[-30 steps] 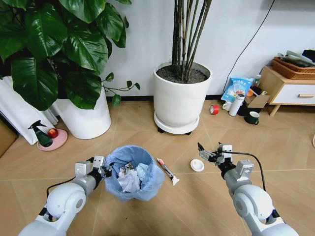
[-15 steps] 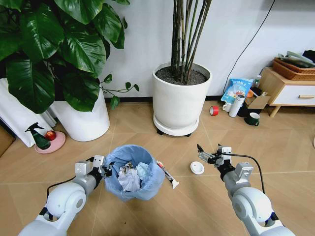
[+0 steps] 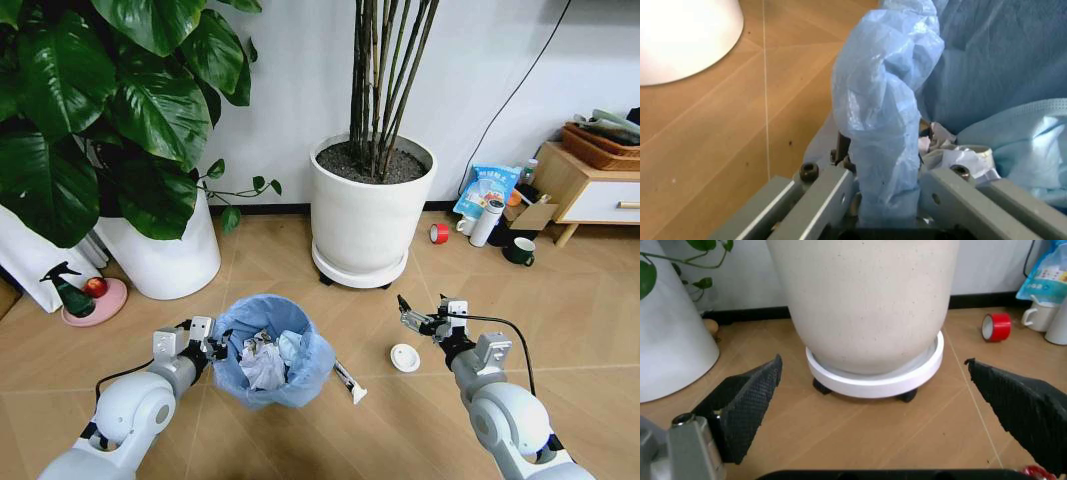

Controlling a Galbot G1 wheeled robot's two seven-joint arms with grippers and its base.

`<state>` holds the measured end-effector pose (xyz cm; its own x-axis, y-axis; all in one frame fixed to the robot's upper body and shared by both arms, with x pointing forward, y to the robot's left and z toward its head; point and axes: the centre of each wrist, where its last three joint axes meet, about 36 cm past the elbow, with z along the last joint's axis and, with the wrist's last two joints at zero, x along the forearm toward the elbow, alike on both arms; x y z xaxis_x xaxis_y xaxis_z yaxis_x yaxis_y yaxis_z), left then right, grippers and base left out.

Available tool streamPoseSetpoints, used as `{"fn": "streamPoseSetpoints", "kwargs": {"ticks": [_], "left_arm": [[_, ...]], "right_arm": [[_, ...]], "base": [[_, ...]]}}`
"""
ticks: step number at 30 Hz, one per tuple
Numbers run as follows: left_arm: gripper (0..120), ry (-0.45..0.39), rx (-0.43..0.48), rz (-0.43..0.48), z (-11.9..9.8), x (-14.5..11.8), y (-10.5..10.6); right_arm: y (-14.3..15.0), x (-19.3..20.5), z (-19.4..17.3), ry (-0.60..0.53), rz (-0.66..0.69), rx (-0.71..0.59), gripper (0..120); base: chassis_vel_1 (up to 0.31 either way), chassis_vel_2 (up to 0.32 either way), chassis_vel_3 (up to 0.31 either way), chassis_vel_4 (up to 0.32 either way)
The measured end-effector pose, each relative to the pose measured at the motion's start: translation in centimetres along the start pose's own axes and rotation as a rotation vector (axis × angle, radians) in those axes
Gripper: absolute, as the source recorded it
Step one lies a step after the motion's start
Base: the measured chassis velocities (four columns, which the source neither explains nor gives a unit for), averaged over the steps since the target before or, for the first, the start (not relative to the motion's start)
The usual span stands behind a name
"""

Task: Pick up the trash bin and place the garbage on the floor into it.

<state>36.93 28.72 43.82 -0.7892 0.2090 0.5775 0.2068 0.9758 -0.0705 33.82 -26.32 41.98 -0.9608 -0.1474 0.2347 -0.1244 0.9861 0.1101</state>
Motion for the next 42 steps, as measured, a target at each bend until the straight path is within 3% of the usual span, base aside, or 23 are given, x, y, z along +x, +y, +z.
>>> {"fn": "streamPoseSetpoints", "kwargs": {"ticks": [7,19,26,32,42], "left_arm": [[0,-0.001,0.009,-0.016,-0.1,-0.7,0.7],[0,-0.018,0.015,-0.052,-0.9,-0.8,3.3],[0,-0.034,0.022,-0.074,-1.7,-0.7,5.0],[0,-0.028,0.026,-0.077,-1.7,-1.1,5.5],[0,-0.027,0.028,-0.081,-1.9,-1.2,5.3]], "right_arm": [[-0.4,-0.1,0.1,0.021,-0.04,0.01,100],[-2.7,-2.8,5.7,0.146,-0.168,0.095,100],[-0.8,-6.2,10.6,0.289,-0.268,0.139,100],[0.2,-9.0,11.5,0.459,-0.345,0.153,100],[1.5,-11.3,15.0,0.564,-0.438,0.189,100]], "base": [[-0.095,0.074,0.078,-0.093],[0.0,0.0,0.0,0.0],[0.0,0.0,0.0,0.0],[0.0,0.0,0.0,0.0],[0.0,0.0,0.0,0.0]]}}
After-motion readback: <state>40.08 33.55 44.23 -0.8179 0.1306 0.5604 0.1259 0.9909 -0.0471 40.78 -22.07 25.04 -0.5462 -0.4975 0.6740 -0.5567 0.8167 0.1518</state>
